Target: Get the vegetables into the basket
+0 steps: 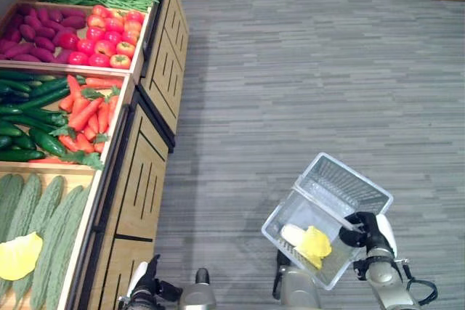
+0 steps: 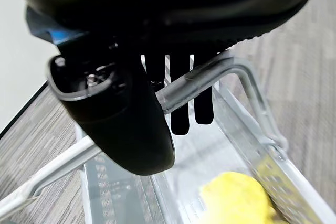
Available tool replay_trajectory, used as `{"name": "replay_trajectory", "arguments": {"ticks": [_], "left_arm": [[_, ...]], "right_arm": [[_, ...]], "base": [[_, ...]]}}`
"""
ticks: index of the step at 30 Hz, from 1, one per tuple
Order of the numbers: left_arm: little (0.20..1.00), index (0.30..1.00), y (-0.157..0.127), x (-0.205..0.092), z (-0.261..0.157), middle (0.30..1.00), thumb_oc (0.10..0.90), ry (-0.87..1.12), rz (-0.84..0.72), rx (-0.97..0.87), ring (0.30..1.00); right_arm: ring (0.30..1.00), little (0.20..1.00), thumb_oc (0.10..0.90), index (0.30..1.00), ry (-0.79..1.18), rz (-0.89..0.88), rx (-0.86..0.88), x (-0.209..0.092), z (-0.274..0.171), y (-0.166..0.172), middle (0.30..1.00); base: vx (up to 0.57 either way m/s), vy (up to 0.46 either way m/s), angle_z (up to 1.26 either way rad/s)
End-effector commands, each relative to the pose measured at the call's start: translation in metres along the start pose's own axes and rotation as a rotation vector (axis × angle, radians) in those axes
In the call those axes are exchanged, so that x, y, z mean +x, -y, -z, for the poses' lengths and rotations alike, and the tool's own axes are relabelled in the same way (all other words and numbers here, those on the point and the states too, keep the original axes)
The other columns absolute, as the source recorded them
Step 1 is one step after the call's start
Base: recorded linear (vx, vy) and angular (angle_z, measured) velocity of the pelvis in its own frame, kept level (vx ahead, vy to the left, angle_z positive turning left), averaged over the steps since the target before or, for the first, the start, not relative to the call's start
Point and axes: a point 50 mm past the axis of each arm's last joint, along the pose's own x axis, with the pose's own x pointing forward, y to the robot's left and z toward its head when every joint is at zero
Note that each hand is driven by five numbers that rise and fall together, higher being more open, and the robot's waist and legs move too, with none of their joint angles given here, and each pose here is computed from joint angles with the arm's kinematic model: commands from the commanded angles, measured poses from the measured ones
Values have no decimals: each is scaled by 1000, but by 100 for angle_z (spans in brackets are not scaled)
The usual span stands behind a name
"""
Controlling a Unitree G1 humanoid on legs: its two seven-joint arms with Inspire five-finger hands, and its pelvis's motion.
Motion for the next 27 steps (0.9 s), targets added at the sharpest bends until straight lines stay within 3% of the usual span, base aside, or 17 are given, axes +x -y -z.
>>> {"name": "replay_trajectory", "arguments": {"ticks": [1, 8, 27], "left_arm": [[1000, 1000, -25, 10, -26, 1000, 900, 98, -96, -7, 1000], [1000, 1000, -22, 14, -45, 1000, 900, 126, -117, -39, 1000], [1000, 1000, -44, 17, -35, 1000, 900, 71, -196, -39, 1000]], "right_arm": [[300, 300, 400, 300, 256, 193, 108, 13, -52, 45, 300], [300, 300, 400, 300, 215, 272, 129, 10, -41, 56, 300], [300, 300, 400, 300, 208, 157, 159, 15, -57, 15, 300]], "base": [[46, -235, 18], [177, -39, 56], [188, 126, -23]]}}
